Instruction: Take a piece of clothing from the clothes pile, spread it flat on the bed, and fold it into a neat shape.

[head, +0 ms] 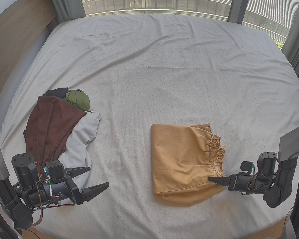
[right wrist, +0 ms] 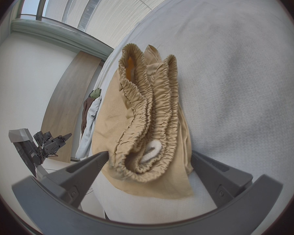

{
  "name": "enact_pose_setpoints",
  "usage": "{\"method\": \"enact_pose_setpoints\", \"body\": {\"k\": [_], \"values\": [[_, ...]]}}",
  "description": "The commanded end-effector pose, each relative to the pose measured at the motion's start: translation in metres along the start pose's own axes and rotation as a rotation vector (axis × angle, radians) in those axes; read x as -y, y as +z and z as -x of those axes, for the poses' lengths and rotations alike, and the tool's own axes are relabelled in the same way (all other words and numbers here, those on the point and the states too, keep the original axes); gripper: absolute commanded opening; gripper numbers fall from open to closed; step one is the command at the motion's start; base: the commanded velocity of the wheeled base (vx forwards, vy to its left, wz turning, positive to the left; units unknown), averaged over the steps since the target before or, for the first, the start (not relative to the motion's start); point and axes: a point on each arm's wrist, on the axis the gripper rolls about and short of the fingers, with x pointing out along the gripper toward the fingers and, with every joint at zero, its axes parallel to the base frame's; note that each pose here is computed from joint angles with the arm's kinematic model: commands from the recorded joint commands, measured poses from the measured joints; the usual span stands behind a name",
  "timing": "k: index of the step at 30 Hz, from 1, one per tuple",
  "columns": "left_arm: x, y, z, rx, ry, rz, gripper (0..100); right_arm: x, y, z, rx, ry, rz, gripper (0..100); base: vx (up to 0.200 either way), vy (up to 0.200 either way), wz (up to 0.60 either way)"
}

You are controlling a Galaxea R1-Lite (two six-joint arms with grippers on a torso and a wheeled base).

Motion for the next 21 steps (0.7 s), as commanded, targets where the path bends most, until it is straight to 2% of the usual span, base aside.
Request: {"method": "enact_pose_setpoints", "body": {"k": [1,8,21], "values": [[0.001,-0.001,0.001,-0.003,-0.003,0.002,100,-0.002,-0.002,-0.008,-0.015,0.017,-0.008,100,0.0,0.0,0.0],[0.001,-0.001,0.001,-0.003,-0.003,0.002,100,-0.007,0.004,-0.015,0.0,0.046,-0.035,100,0.0,0.0,0.0],[0.001,-0.001,0.001,-0.006,-0.002,0.004,100,-0.014,0.006,-0.021,0.003,0.074,-0.033,100,0.0,0.0,0.0]]}}
